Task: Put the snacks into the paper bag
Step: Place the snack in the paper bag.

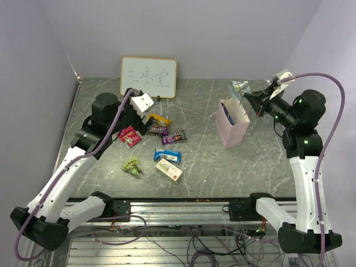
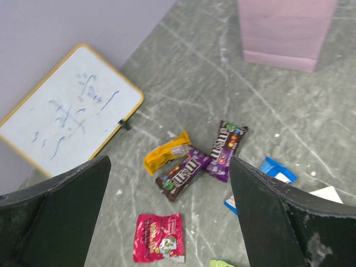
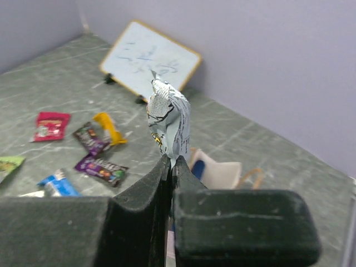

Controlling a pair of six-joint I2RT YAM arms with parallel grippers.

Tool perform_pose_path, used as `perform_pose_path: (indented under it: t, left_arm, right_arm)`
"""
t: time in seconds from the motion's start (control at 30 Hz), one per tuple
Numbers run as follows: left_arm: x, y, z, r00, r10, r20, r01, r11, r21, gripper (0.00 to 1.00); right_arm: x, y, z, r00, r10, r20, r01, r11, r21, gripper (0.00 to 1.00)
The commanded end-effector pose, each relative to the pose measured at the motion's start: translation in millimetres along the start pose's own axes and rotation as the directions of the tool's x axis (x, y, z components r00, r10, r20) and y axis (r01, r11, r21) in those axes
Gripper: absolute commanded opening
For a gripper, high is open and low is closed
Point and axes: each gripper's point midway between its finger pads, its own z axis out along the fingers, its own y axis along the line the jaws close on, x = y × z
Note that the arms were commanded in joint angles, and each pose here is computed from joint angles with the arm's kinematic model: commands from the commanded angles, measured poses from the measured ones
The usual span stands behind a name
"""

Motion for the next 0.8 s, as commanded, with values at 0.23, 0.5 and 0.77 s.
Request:
perform_pose_path:
  t: [0.23,0.5,0.77]
  left_arm:
    - [2.8,35.9,-17.8,1.0,0.007,-0.01,-0.009,0.982,-0.19,1.0]
    - [5.5,36.2,-19.2,1.0,-0.006,-0.007,0.005,0.982,-0.187,1.0]
    - [5.8,38.2,-16.7,1.0,-0.002,-0.009,0.0,0.982,-0.187,0.99]
  right_arm:
    - [55.5,-65.0,-8.6,0.944,-0.008,-0.33,0.093,0.965,0.243,0.0]
    - [91.6,-69.4,4.9,0.882,0.01,-0.471,0.109,0.968,0.225,0.0]
    - [122.1,-65.1,21.9,0.819,0.007,-0.574,0.148,0.964,0.223,0.0]
